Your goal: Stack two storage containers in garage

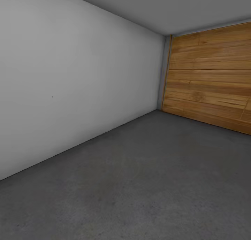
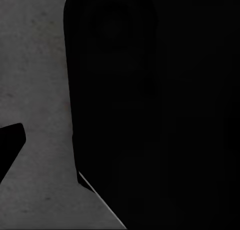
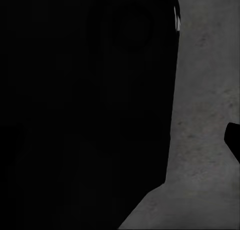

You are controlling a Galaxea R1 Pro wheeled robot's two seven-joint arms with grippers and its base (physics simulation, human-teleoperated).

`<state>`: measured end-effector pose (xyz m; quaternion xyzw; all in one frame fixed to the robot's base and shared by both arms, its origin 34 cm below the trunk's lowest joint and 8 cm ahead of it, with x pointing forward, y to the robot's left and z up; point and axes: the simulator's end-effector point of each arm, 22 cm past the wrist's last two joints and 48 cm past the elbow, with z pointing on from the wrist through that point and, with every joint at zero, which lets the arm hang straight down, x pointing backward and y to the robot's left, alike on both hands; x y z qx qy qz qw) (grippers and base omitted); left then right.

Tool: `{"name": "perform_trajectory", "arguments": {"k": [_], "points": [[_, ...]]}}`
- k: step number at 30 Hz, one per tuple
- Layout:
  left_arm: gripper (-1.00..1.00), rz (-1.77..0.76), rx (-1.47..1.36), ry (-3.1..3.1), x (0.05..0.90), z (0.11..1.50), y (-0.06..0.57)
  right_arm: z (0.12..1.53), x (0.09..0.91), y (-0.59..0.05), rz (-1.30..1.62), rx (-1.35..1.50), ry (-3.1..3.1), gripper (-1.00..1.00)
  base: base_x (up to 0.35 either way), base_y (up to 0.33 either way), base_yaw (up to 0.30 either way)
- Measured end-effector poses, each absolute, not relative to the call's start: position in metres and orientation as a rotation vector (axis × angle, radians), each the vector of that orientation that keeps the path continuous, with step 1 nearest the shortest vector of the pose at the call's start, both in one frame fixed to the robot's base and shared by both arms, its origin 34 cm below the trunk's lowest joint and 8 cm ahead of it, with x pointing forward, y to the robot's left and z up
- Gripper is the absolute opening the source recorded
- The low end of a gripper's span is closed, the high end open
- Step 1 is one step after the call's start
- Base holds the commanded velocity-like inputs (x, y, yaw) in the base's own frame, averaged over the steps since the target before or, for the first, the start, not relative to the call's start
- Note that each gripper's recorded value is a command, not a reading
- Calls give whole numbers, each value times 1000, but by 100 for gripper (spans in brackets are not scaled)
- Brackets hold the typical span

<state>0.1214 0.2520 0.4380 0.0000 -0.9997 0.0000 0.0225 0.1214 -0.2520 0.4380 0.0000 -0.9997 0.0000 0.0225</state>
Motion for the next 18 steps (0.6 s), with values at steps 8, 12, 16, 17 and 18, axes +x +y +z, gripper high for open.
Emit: {"name": "perform_trajectory", "arguments": {"k": [8,12,16,17,18], "points": [[100,22,46,-3122,132,438,241,438,125,-255,6,33,-3103,100,0,0,0],[100,37,112,-3164,147,438,234,438,130,-254,2,34,-3124,100,0,0,0],[100,35,157,-3200,160,438,234,438,132,-252,0,38,-3134,100,0,0,52],[100,35,166,-3205,161,438,234,438,132,-253,2,38,-3134,100,0,0,180],[100,33,174,-3210,162,438,235,438,132,-254,4,38,-3135,100,0,0,224]]}}
